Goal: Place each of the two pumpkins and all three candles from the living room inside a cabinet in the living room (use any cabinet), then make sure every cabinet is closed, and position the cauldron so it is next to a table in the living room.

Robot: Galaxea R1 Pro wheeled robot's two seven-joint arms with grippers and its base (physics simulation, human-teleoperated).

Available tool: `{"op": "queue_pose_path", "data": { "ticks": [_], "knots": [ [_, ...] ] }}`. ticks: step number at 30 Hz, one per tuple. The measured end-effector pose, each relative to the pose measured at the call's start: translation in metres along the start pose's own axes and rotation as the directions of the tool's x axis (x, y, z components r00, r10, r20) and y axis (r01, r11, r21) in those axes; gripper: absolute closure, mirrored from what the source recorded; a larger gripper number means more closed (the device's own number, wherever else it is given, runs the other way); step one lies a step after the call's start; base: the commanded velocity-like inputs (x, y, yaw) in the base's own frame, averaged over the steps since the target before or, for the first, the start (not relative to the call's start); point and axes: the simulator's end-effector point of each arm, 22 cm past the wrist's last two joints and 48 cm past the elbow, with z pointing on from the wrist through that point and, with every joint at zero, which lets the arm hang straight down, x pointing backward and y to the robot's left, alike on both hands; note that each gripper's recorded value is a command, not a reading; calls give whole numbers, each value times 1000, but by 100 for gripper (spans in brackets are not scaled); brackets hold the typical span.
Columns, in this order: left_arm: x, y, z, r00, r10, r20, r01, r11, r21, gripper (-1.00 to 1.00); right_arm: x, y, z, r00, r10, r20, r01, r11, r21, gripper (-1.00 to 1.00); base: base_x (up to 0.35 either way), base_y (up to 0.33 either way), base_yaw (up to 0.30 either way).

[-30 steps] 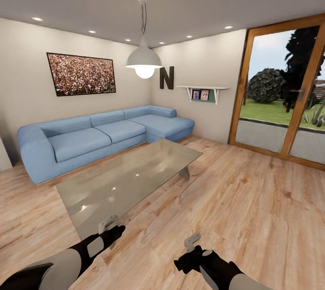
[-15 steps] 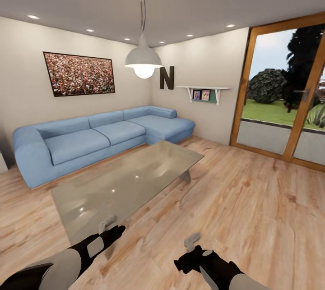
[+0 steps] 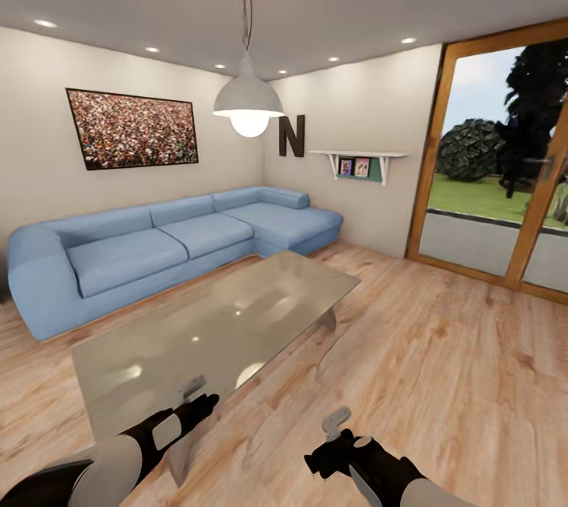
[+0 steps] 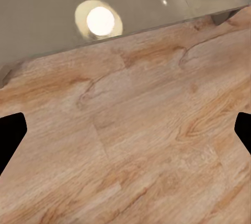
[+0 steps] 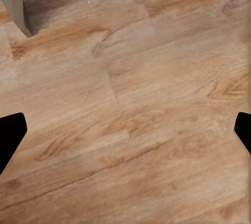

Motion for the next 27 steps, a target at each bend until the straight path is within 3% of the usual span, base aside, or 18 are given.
{"op": "queue_pose_path", "data": {
  "ticks": [14, 27],
  "knots": [
    [0, 0, 0, 1000, 0, 0, 0, 1000, 0, -100, 0, 0, 0, 1000, 0, 0, 0, 1000, 0, -100, 319, 0, -10],
    [-3, -2, -2, 1000, 1, 6, -1, 1000, 4, -100, -3, -1, -2, 1000, -2, 7, 2, 1000, 3, -100, 281, 0, -236]
  ]
}}
